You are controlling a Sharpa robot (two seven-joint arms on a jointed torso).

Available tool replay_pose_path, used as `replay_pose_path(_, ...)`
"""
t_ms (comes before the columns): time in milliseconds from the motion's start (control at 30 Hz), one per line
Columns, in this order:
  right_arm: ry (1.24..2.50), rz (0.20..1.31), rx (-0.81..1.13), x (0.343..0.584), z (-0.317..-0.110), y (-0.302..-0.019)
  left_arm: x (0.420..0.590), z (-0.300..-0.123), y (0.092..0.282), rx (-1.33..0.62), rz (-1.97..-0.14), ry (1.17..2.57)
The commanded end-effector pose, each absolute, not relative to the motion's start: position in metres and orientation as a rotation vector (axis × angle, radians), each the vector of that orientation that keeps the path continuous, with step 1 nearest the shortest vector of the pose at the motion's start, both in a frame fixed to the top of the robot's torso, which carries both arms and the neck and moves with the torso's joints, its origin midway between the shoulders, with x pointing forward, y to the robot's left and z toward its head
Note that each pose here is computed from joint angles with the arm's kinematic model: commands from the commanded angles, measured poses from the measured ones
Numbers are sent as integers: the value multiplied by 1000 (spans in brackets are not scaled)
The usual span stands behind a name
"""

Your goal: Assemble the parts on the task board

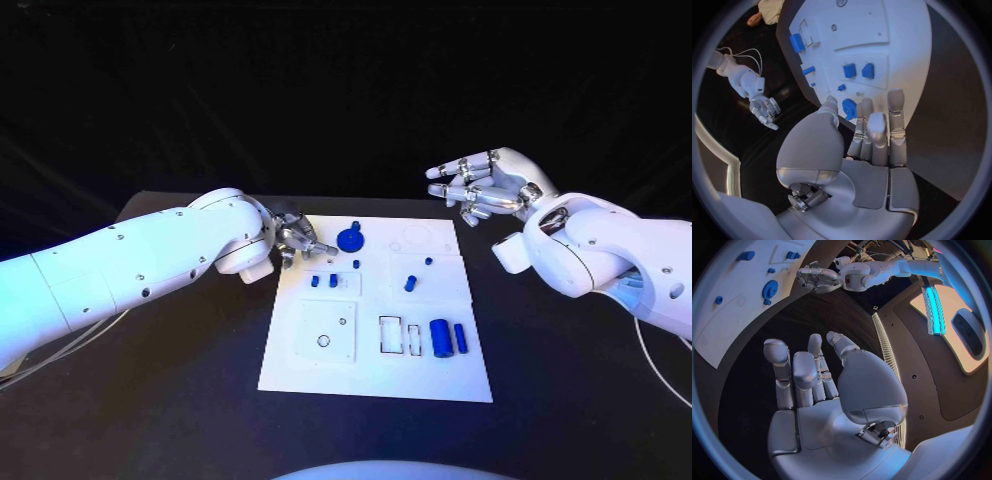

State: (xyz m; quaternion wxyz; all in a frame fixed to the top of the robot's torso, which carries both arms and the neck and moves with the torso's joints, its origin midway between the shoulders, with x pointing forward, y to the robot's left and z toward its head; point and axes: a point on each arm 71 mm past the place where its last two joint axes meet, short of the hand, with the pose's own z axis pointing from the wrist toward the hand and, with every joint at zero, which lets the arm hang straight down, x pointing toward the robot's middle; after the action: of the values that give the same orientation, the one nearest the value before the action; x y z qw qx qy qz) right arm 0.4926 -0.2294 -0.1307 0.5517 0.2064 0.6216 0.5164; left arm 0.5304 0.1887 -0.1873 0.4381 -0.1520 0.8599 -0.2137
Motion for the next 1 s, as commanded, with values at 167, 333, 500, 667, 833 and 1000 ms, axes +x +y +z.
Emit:
replay_pose_path(167,1479,1231,483,493,-132,-227,531,-175,158,-226,-904,1907)
replay_pose_path(333,1481,1233,482,493,-132,-226,528,-179,139,-16,-926,1791)
replay_pose_path(500,1482,1235,481,493,-132,-225,527,-186,127,108,-868,1763)
replay_pose_path(667,1482,1236,481,493,-132,-225,529,-194,121,185,-777,1770)
replay_pose_path(833,1482,1236,481,493,-132,-225,532,-201,117,233,-701,1777)
replay_pose_path(1000,1483,1237,480,493,-132,-224,532,-205,113,263,-663,1786)
